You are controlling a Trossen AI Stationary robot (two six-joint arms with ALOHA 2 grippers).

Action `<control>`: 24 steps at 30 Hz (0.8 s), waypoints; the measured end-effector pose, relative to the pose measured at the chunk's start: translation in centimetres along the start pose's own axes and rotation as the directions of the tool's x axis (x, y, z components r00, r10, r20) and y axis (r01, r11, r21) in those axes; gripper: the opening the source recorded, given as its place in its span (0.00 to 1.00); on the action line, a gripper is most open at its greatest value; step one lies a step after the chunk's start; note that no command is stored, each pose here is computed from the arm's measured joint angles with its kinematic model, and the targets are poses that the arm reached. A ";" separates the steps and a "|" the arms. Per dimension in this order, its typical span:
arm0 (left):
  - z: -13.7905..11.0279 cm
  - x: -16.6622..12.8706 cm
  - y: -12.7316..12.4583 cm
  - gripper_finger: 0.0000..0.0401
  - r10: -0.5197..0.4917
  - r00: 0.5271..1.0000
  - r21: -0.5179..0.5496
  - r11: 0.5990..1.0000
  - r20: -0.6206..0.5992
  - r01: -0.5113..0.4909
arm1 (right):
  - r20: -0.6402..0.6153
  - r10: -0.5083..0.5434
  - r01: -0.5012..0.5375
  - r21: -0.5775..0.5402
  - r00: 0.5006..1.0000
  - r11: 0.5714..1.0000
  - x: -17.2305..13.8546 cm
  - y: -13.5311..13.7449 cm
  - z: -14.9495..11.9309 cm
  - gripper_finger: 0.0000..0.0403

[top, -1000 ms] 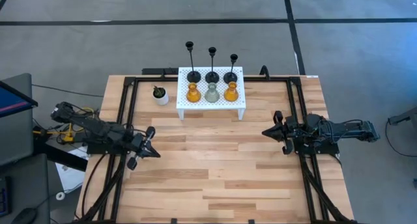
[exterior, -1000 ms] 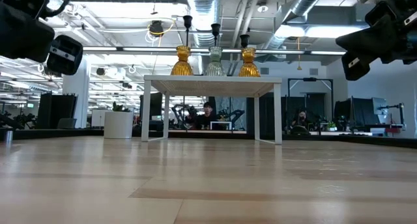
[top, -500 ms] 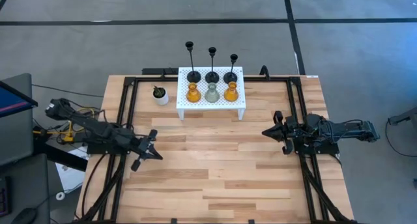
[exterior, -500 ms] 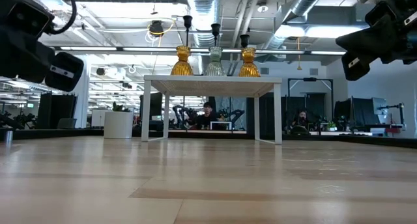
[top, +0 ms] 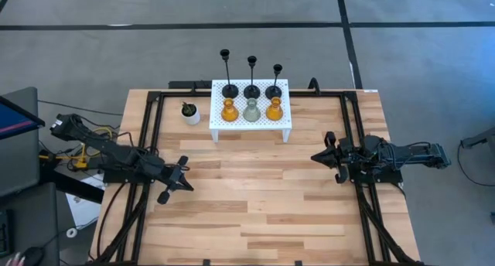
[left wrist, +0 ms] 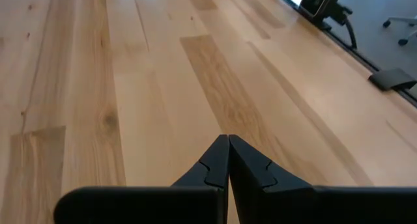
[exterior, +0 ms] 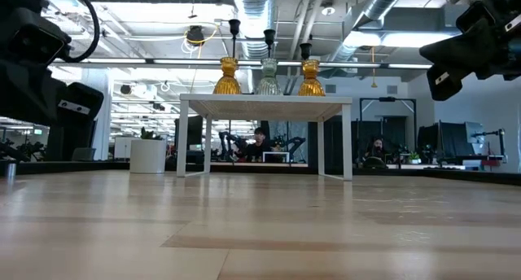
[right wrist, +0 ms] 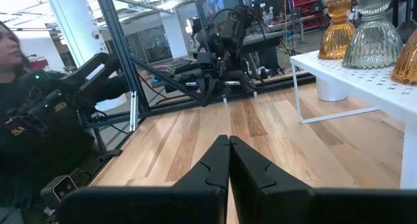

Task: Pick & Place candle stick holders
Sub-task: Return to Home Position

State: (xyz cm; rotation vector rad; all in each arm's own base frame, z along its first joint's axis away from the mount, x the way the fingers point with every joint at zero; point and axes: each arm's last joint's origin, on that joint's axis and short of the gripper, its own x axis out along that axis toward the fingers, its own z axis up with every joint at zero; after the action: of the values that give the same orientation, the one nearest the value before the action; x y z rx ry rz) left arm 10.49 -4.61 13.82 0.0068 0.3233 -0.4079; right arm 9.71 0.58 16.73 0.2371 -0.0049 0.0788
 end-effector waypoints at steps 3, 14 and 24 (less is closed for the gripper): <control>-0.1 0.1 0.0 0.02 0.001 1.000 0.000 1.000 -0.015 -0.001 | 0.000 0.000 0.000 0.000 1.000 1.000 0.0 0.0 0.0 0.00; -0.2 0.1 0.0 0.02 0.001 1.000 0.000 1.000 -0.020 -0.001 | 0.000 0.000 0.000 0.000 1.000 1.000 0.0 0.0 0.0 0.00; -0.1 0.1 0.0 0.02 0.001 1.000 0.000 1.000 -0.016 -0.001 | 0.000 0.000 0.000 0.000 1.000 1.000 0.0 0.0 0.0 0.00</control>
State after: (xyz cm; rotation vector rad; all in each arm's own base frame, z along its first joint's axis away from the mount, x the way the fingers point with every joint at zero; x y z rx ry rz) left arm 10.58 -4.65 13.66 0.0102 0.3395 -0.4071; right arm 9.71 0.58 16.73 0.2372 -0.0050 0.0789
